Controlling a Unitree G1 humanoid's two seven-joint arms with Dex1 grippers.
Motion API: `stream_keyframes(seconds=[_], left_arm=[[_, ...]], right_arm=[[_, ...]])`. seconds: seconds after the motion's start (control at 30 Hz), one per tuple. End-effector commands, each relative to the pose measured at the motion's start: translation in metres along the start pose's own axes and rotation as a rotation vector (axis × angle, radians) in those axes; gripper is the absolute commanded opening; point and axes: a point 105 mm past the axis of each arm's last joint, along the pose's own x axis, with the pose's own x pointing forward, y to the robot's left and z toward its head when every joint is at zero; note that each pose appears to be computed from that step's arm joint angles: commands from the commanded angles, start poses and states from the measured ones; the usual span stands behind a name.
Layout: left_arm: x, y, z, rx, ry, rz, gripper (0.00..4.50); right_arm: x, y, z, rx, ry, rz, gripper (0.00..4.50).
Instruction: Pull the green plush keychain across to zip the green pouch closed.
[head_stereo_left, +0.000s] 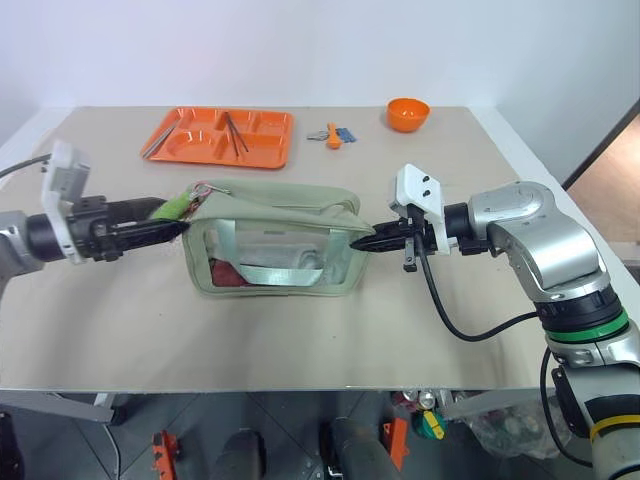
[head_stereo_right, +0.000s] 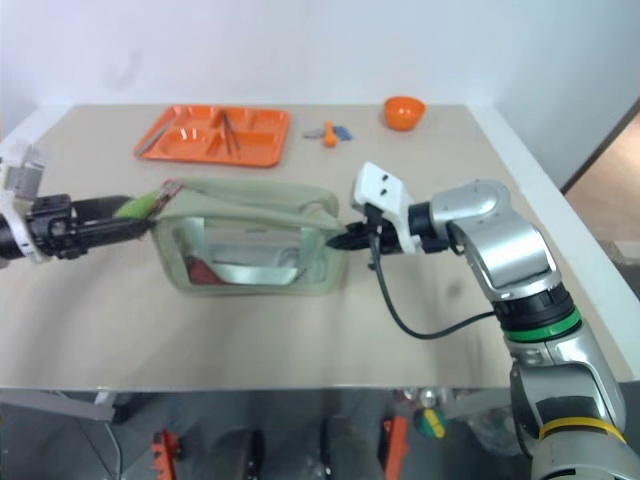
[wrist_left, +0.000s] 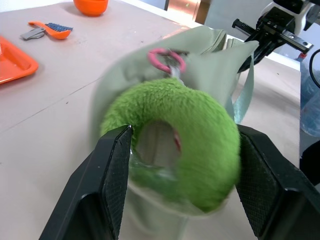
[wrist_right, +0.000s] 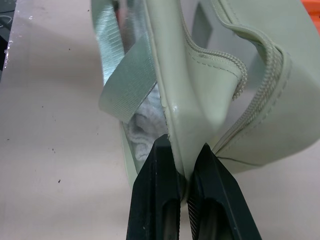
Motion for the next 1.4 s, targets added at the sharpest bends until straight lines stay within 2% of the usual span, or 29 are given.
stream_keyframes(seconds=[0.03,0.37,0.43,0.67,0.7,0.93,1.13,1.27,1.4], left_arm=[[-0.01,-0.007,0.003,0.061,0.039,-0.001,2.97],[-0.005,-0.011,-0.002,0.055,0.046,-0.018,2.97],[-0.005,-0.012,0.0,0.053,0.031,-0.025,2.45],[-0.008,-0.011,0.011,0.035,-0.035,-0.027,0.17],[-0.008,-0.01,0.011,0.034,-0.035,-0.025,0.05],[-0.005,-0.002,0.012,0.079,-0.013,0.025,0.05],[0.013,0.006,0.048,0.174,-0.097,0.032,0.05],[0.037,-0.006,0.065,0.219,-0.135,-0.063,0.05],[0.059,-0.023,0.058,0.258,-0.059,-0.184,0.05]], right_arm=[[-0.005,-0.004,0.007,-0.035,-0.003,-0.02,0.0],[-0.003,-0.005,0.009,-0.043,-0.006,-0.012,0.0],[-0.003,-0.005,0.009,-0.043,-0.005,-0.012,0.0],[-0.003,-0.005,0.007,-0.039,0.003,-0.015,0.0],[-0.004,-0.006,0.007,-0.04,0.003,-0.016,0.0],[-0.003,-0.006,0.007,-0.038,0.001,-0.018,0.0],[-0.002,-0.006,0.007,-0.039,0.0,-0.018,0.0],[-0.002,-0.007,0.008,-0.039,-0.003,-0.02,0.0],[-0.002,-0.006,0.008,-0.038,-0.005,-0.022,0.0]])
